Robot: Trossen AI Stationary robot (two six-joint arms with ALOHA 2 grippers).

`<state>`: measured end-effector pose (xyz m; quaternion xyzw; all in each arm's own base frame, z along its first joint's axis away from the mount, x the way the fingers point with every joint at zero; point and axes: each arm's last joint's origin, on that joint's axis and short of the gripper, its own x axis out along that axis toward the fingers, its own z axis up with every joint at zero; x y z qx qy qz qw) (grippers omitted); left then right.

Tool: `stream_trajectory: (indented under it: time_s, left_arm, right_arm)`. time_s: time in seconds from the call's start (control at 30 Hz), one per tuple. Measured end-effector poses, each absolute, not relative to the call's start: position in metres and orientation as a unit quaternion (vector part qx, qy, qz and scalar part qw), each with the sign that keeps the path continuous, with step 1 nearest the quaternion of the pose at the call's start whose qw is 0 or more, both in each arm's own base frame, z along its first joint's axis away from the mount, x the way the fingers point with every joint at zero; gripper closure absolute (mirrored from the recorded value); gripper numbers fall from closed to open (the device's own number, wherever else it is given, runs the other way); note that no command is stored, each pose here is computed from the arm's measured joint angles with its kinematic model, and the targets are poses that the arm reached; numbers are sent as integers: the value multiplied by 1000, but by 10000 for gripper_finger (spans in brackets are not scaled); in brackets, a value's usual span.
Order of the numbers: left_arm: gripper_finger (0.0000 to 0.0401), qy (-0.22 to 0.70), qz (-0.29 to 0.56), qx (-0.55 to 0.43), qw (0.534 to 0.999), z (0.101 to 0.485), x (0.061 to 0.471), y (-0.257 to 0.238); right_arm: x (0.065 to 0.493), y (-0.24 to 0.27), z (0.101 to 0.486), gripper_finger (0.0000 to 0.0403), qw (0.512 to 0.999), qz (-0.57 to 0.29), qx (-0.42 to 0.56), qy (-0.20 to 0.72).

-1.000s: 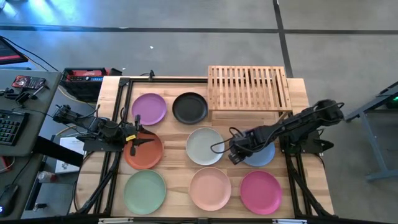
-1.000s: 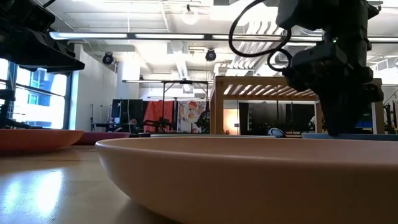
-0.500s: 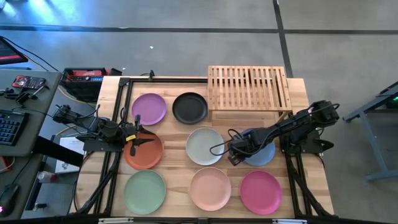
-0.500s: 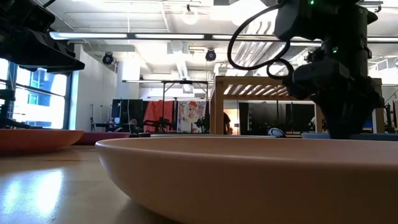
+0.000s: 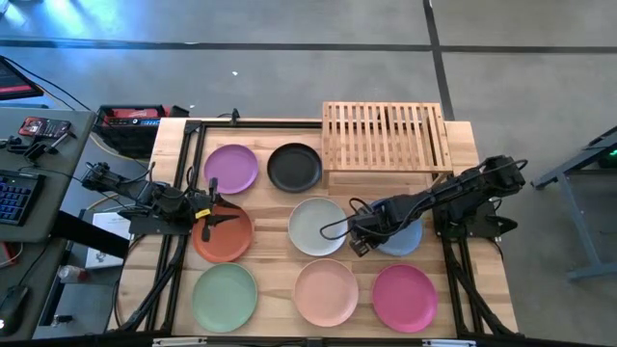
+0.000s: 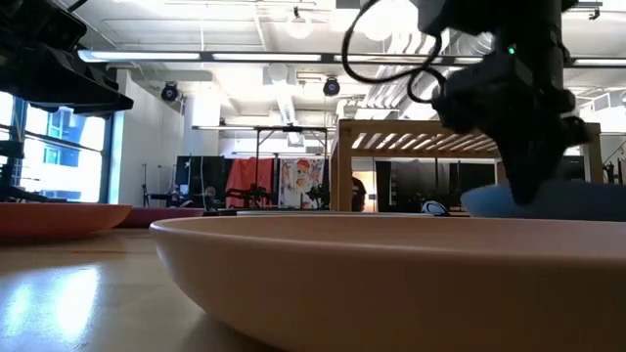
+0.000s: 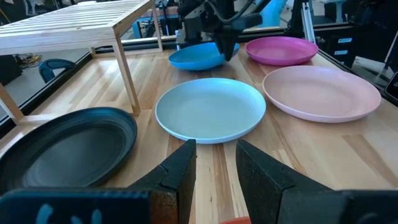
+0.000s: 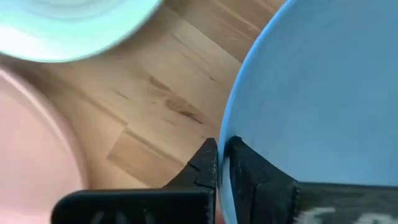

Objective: Place and stack plates onto a shelf
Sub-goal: Put the blue plate on the shelf

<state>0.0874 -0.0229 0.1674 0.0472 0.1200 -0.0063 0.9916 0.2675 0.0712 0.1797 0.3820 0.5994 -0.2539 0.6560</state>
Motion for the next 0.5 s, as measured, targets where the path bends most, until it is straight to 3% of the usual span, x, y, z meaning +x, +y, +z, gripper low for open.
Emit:
stream_trajectory:
  time_s: [0.5]
  left_arm:
    - [300,120,-6,47,992,167,87,-23]
  right_arm:
    - [304,80,254,401,723,-174,397,537]
